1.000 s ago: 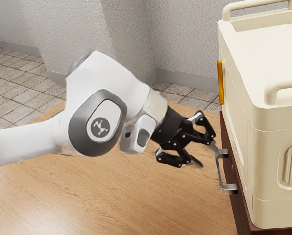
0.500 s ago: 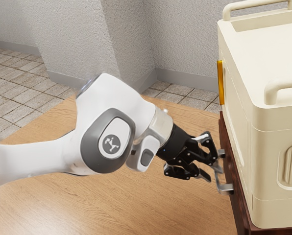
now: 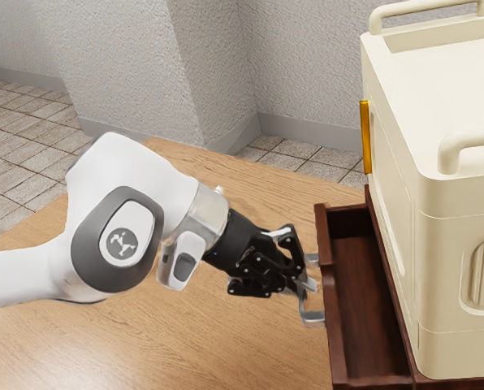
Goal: Pull the drawer handle with one arm to open the drawer
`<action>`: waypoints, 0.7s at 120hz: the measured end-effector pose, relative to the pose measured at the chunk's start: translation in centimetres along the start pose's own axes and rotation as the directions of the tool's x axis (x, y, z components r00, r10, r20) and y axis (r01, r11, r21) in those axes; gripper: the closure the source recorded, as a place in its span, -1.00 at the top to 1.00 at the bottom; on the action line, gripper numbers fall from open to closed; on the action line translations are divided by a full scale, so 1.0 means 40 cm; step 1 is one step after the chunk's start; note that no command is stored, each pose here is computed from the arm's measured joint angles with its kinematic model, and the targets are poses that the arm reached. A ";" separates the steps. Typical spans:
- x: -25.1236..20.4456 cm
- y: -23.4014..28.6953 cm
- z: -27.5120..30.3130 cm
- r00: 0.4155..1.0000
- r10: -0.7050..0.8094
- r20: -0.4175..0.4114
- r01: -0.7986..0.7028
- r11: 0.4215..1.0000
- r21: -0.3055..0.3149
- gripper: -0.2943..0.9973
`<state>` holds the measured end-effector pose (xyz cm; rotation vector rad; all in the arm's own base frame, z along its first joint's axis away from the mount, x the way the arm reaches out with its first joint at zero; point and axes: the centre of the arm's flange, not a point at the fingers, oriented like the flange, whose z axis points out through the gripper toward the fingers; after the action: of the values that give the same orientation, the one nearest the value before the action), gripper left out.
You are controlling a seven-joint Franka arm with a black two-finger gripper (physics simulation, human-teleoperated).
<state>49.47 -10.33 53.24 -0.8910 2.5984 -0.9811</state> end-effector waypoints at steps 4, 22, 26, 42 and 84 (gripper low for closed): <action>0.000 0.006 -0.002 1.000 0.002 -0.002 -0.002 1.000 0.001 -0.55; 0.011 0.044 -0.010 1.000 0.010 -0.017 -0.010 1.000 0.003 -0.53; 0.017 0.051 -0.014 1.000 0.013 -0.020 -0.013 1.000 0.005 -0.52; 0.033 0.073 -0.038 0.999 0.024 -0.031 -0.023 0.999 0.022 -0.52; 0.035 0.126 -0.116 0.998 0.054 -0.028 -0.052 0.996 0.075 -0.56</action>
<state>44.17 -5.76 53.42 -0.7916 2.5774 -1.0762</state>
